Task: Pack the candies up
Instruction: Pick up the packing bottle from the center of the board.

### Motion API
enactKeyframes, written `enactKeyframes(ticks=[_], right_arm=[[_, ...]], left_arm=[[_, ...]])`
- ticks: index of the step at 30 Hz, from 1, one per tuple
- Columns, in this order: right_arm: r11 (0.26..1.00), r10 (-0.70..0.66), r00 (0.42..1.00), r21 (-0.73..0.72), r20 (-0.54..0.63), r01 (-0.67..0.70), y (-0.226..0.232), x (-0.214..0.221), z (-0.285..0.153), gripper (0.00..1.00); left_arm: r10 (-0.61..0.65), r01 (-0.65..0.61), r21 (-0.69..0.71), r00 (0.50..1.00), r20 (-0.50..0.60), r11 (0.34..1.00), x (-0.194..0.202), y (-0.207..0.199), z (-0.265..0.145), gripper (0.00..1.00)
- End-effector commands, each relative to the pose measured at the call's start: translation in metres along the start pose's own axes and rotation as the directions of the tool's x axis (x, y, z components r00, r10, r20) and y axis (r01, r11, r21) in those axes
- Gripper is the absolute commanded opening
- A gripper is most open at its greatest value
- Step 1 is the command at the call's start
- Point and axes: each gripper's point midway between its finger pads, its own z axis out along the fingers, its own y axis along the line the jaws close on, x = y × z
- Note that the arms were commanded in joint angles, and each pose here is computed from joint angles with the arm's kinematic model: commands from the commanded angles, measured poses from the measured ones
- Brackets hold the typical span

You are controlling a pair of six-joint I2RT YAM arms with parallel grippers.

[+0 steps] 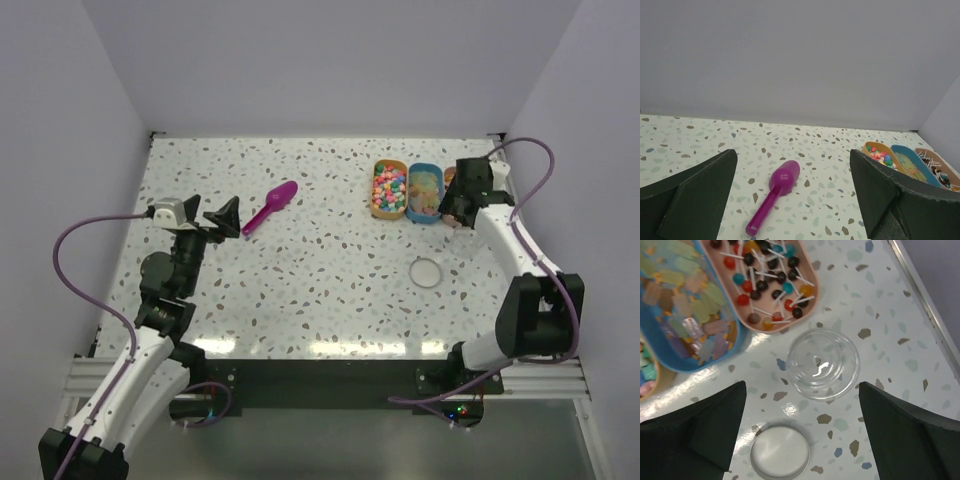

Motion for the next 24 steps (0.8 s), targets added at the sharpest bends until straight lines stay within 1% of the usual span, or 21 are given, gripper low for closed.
enactKeyframes(ticks=[1, 2, 3, 5, 7, 8, 10, 11, 13, 16, 17, 19, 20, 22, 23, 24], right_arm=[[0.983, 0.171, 0.983, 0.078, -0.071, -0.165, -0.028, 0.005, 0.017, 0.95], [0.976, 0.198, 0.976, 0.11, -0.091, -0.188, -0.04, 0.01, 0.03, 0.92], [0.975, 0.212, 0.972, 0.097, -0.101, -0.202, -0.039, 0.011, 0.034, 0.85], [0.973, 0.222, 0.968, 0.096, -0.118, -0.211, -0.042, 0.017, 0.047, 0.79], [0.972, 0.232, 0.961, 0.08, -0.149, -0.222, -0.042, 0.023, 0.056, 0.75], [0.971, 0.233, 0.957, 0.089, -0.174, -0.22, -0.043, 0.03, 0.062, 0.7], [0.968, 0.244, 0.95, 0.1, -0.196, -0.228, -0.047, 0.037, 0.071, 0.66], [0.967, 0.249, 0.95, 0.096, -0.191, -0.234, -0.047, 0.038, 0.075, 0.62], [0.967, 0.249, 0.944, 0.115, -0.215, -0.228, -0.052, 0.048, 0.084, 0.58], [0.972, 0.228, 0.943, 0.12, -0.242, -0.204, -0.054, 0.057, 0.093, 0.48], [0.973, 0.219, 0.944, 0.123, -0.246, -0.193, -0.055, 0.059, 0.094, 0.43], [0.978, 0.193, 0.95, 0.123, -0.246, -0.167, -0.057, 0.057, 0.092, 0.36], [0.981, 0.18, 0.953, 0.118, -0.242, -0.155, -0.058, 0.055, 0.09, 0.29], [0.985, 0.153, 0.963, 0.115, -0.22, -0.131, -0.062, 0.047, 0.084, 0.2], [0.986, 0.15, 0.967, 0.103, -0.205, -0.131, -0.062, 0.04, 0.077, 0.07], [0.988, 0.142, 0.97, 0.096, -0.199, -0.125, -0.062, 0.037, 0.073, 0.02]], left_arm=[[0.014, -0.015, 0.021, 0.998, 0.058, 1.0, -0.016, -0.005, -0.001, 1.0], [0.015, -0.016, 0.022, 0.998, 0.061, 1.0, -0.017, -0.006, -0.001, 1.0], [0.017, -0.018, 0.026, 0.998, 0.06, 0.999, -0.016, -0.007, -0.002, 1.0], [0.02, -0.022, 0.029, 0.998, 0.064, 0.999, -0.018, -0.008, -0.002, 1.0], [0.02, -0.022, 0.03, 0.997, 0.068, 0.999, -0.019, -0.008, -0.002, 1.0], [0.019, -0.022, 0.034, 0.997, 0.069, 0.999, -0.019, -0.009, -0.003, 1.0], [0.019, -0.021, 0.035, 0.997, 0.07, 0.999, -0.02, -0.009, -0.003, 1.0], [0.019, -0.022, 0.036, 0.998, 0.067, 0.999, -0.018, -0.009, -0.003, 1.0], [0.019, -0.021, 0.037, 0.998, 0.065, 0.999, -0.018, -0.01, -0.003, 1.0], [0.019, -0.022, 0.042, 0.998, 0.064, 0.999, -0.017, -0.011, -0.003, 1.0], [0.019, -0.022, 0.04, 0.998, 0.063, 0.999, -0.017, -0.01, -0.002, 1.0], [0.019, -0.022, 0.041, 0.998, 0.062, 0.999, -0.016, -0.01, -0.002, 1.0], [0.019, -0.022, 0.043, 0.998, 0.062, 0.999, -0.016, -0.011, -0.002, 1.0], [0.02, -0.023, 0.045, 0.998, 0.065, 0.999, -0.017, -0.011, -0.002, 1.0], [0.024, -0.026, 0.045, 0.998, 0.063, 0.999, -0.017, -0.011, -0.002, 1.0], [0.023, -0.026, 0.045, 0.998, 0.065, 0.999, -0.018, -0.011, -0.002, 1.0]])
